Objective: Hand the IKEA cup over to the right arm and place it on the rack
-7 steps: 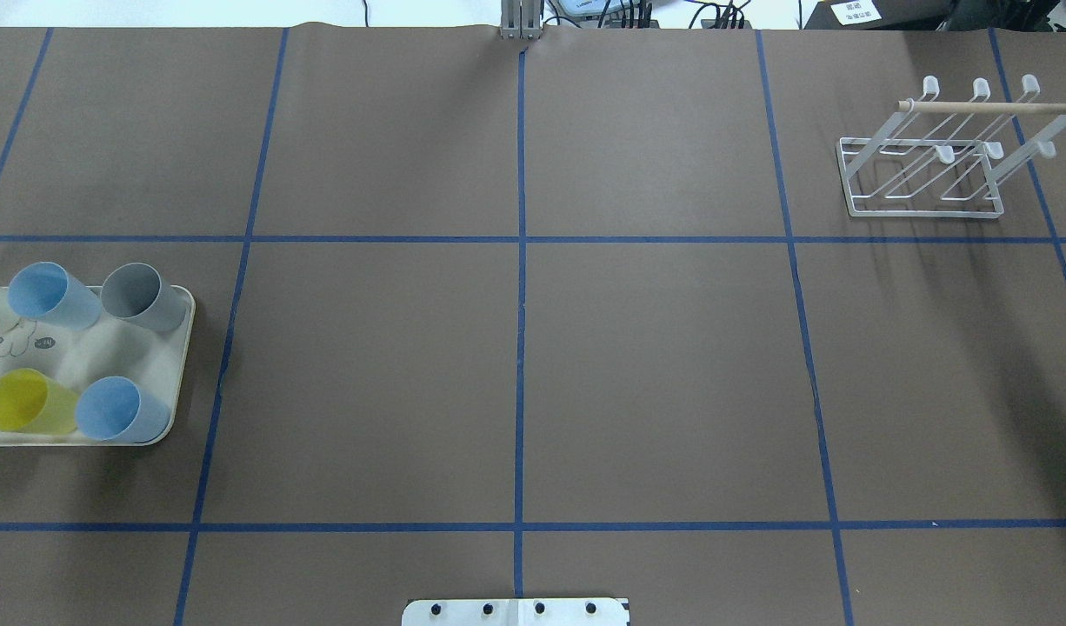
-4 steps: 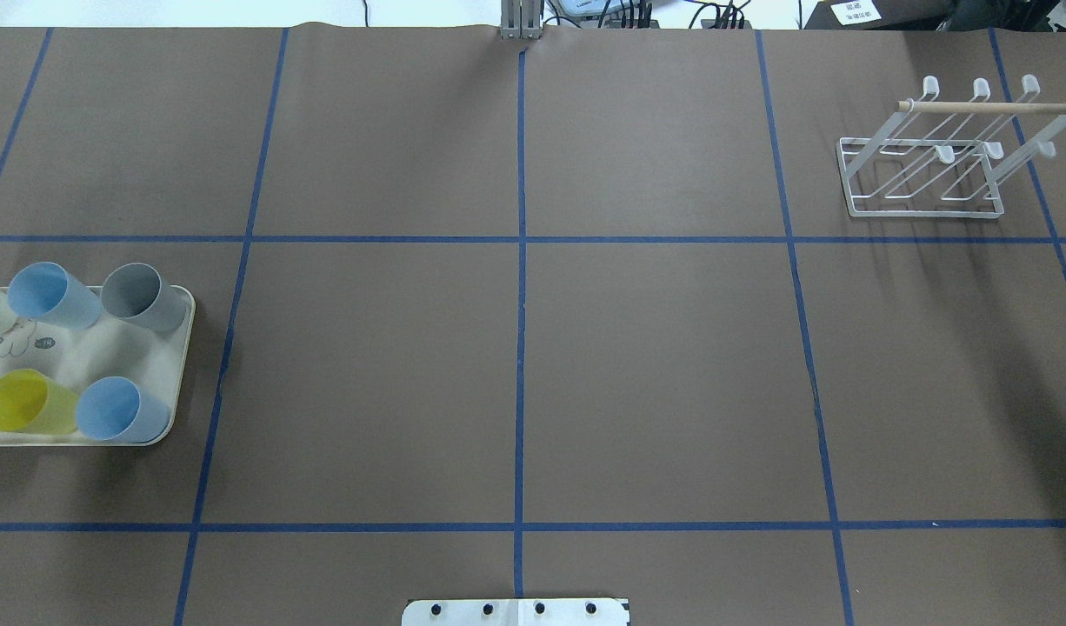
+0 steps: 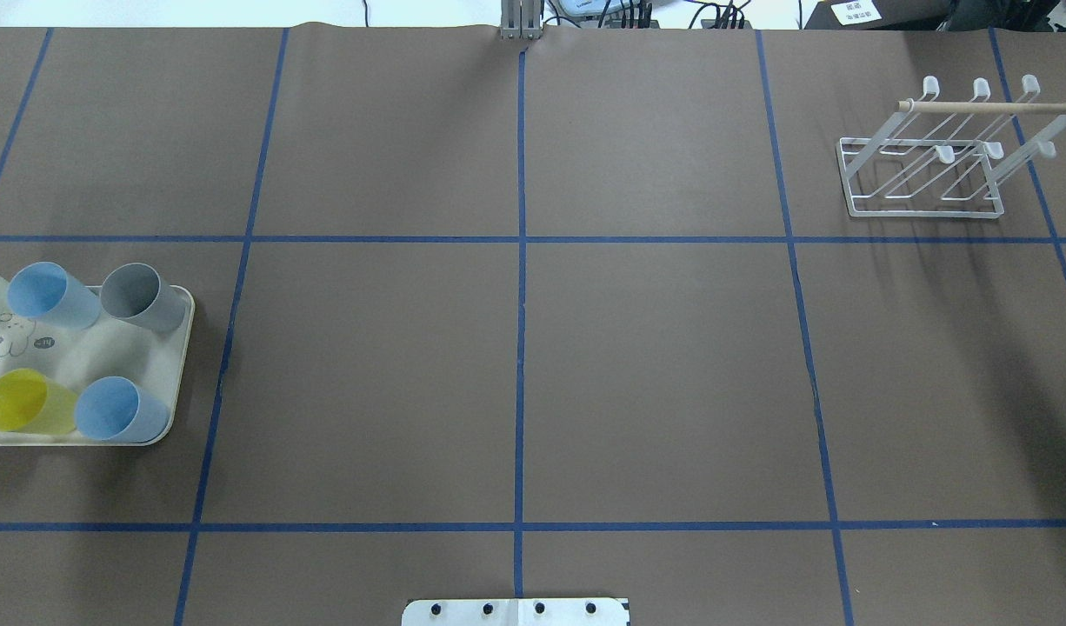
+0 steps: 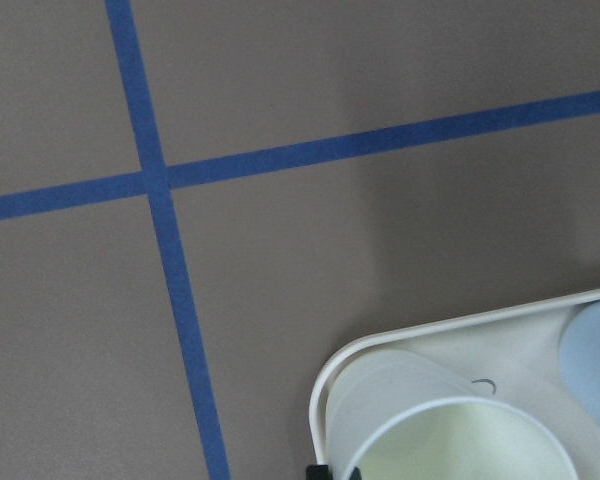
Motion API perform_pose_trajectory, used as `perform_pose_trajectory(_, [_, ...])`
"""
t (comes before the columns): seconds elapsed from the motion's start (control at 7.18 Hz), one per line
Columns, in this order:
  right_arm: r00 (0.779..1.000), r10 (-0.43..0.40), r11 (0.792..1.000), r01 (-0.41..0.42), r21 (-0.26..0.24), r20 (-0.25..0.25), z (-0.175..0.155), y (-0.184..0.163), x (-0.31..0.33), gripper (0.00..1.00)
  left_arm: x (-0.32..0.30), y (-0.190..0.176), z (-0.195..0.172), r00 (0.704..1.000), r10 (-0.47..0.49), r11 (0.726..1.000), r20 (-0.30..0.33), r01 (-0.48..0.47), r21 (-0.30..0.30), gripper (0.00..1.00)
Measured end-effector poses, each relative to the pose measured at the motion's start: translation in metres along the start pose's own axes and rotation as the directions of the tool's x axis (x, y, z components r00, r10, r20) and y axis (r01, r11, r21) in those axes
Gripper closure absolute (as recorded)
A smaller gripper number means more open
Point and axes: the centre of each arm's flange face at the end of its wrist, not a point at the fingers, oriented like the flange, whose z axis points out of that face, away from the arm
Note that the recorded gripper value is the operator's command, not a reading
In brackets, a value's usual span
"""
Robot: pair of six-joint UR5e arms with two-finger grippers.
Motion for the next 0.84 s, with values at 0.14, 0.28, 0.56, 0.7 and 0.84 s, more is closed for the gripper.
perform_pose_trajectory(0.14, [1.000, -0.011, 1.000, 0.011, 0.000, 0.002, 0.000, -0.003, -0.006, 0.00, 0.006, -0.002, -0.043, 0.999, -0.035, 0.998, 0.002, 0.035, 0.044, 1.00])
perform_pose_trajectory(0.28, [1.000, -0.027, 1.000, 0.027, 0.002, 0.004, 0.000, -0.005, -0.015, 0.00, 0.025, -0.002, -0.083, 0.997, -0.071, 0.996, 0.012, 0.070, 0.063, 1.00])
perform_pose_trajectory(0.56, [0.999, -0.010, 1.000, 0.010, 0.005, 0.035, -0.004, -0.012, -0.048, 0.00, 0.085, -0.004, -0.140, 0.985, -0.172, 0.981, 0.024, 0.169, 0.098, 1.00])
perform_pose_trajectory(0.7, [0.998, 0.026, 1.000, -0.027, 0.009, 0.059, -0.007, -0.023, -0.081, 0.00, 0.134, -0.015, -0.147, 0.970, -0.242, 0.965, -0.003, 0.241, 0.105, 1.00])
perform_pose_trajectory(0.84, [0.994, 0.067, 0.998, -0.068, 0.017, 0.087, -0.012, -0.037, -0.124, 0.00, 0.197, -0.027, -0.144, 0.953, -0.299, 0.949, -0.043, 0.302, 0.089, 1.00])
